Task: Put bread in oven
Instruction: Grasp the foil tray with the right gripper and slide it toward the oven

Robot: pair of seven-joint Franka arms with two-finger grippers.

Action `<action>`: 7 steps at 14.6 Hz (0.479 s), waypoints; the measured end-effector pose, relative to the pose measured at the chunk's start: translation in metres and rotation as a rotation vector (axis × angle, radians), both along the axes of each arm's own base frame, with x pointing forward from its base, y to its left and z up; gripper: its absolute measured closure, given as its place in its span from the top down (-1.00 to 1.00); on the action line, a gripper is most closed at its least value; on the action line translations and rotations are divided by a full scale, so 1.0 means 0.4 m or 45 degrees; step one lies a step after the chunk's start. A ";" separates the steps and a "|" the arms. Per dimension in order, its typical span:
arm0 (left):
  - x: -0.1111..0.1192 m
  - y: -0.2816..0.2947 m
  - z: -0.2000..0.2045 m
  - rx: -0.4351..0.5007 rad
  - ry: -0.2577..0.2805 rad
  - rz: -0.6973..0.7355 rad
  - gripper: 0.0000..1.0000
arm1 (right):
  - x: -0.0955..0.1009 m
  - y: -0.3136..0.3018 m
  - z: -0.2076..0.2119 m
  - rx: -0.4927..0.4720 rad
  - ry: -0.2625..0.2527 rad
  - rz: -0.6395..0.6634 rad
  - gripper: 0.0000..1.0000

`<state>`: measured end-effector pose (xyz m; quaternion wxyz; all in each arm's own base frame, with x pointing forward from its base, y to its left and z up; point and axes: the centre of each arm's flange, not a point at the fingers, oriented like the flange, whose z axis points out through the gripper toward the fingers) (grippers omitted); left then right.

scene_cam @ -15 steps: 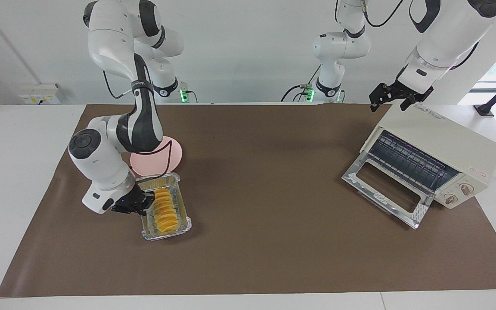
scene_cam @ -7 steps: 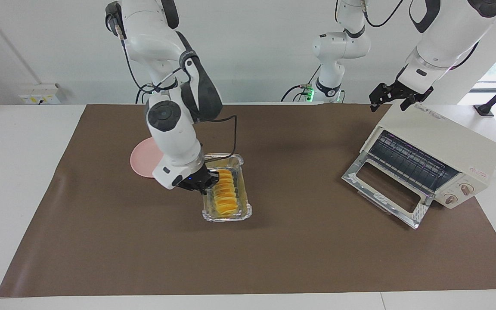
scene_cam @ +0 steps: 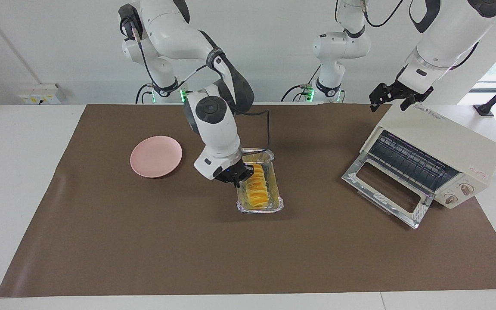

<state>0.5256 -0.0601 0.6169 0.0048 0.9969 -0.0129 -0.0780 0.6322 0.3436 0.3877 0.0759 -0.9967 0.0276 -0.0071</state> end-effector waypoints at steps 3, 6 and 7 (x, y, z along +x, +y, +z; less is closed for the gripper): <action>0.000 0.000 0.000 0.000 0.000 0.000 1.00 | -0.031 0.034 -0.095 0.003 -0.003 -0.027 -0.96; 0.000 0.000 0.000 0.000 0.000 0.000 1.00 | -0.045 0.026 -0.151 0.032 -0.016 -0.056 -0.96; 0.000 0.000 0.000 0.000 0.000 0.000 1.00 | -0.052 0.026 -0.159 0.034 -0.015 -0.057 -0.96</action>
